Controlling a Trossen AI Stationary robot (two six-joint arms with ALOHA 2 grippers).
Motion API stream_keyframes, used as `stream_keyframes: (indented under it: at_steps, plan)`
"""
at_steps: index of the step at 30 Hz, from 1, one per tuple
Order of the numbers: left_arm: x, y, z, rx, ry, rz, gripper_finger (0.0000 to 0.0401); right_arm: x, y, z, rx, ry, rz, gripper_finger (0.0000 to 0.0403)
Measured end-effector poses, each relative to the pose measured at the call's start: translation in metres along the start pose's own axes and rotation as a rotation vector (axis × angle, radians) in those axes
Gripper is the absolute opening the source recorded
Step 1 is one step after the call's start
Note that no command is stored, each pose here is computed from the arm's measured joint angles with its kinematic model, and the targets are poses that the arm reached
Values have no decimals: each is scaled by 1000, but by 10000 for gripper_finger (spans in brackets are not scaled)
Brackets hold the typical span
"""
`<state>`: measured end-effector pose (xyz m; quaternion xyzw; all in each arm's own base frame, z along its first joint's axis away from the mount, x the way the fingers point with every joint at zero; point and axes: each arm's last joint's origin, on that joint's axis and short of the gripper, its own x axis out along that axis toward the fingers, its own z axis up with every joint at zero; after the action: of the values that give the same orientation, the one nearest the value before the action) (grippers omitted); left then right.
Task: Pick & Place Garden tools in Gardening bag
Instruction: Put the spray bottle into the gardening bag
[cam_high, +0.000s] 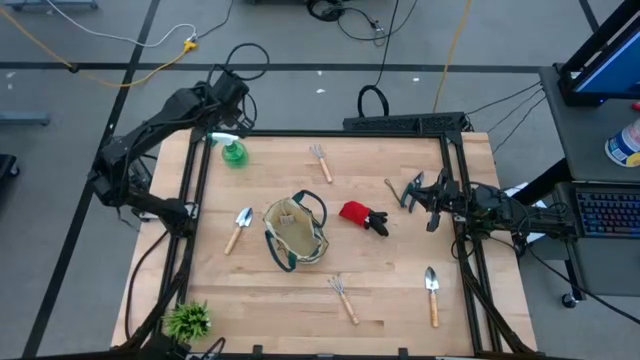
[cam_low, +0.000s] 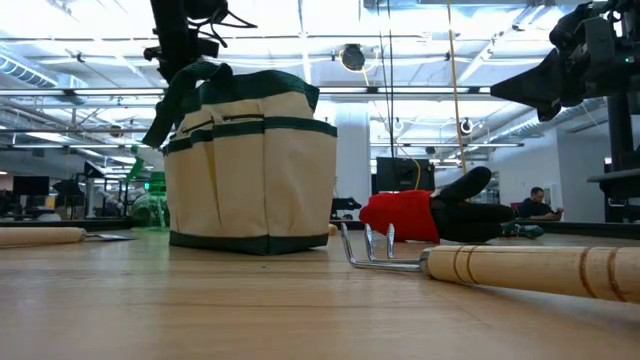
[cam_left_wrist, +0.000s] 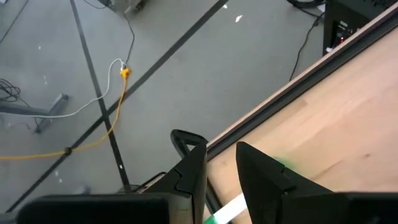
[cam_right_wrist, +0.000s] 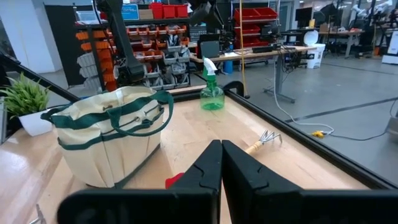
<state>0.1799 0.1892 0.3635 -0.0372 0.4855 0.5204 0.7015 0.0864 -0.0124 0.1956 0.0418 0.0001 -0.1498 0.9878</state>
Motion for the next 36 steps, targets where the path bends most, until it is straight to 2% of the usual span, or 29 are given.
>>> stream_keyframes:
  at_steps: [15,18,28,32,36]
  plan:
    - [4,4,-2,-93,22,-106,99,0,0,0,5,0,0,2]
    - [4,4,-4,-83,44,-107,124,0,0,0,10,0,0,2]
    - [4,4,-4,-14,45,-108,244,0,0,0,11,0,0,2]
    - [4,3,-4,11,40,-108,267,0,0,0,11,0,0,2]
    - [4,3,-4,67,35,-110,275,0,0,0,11,0,0,2]
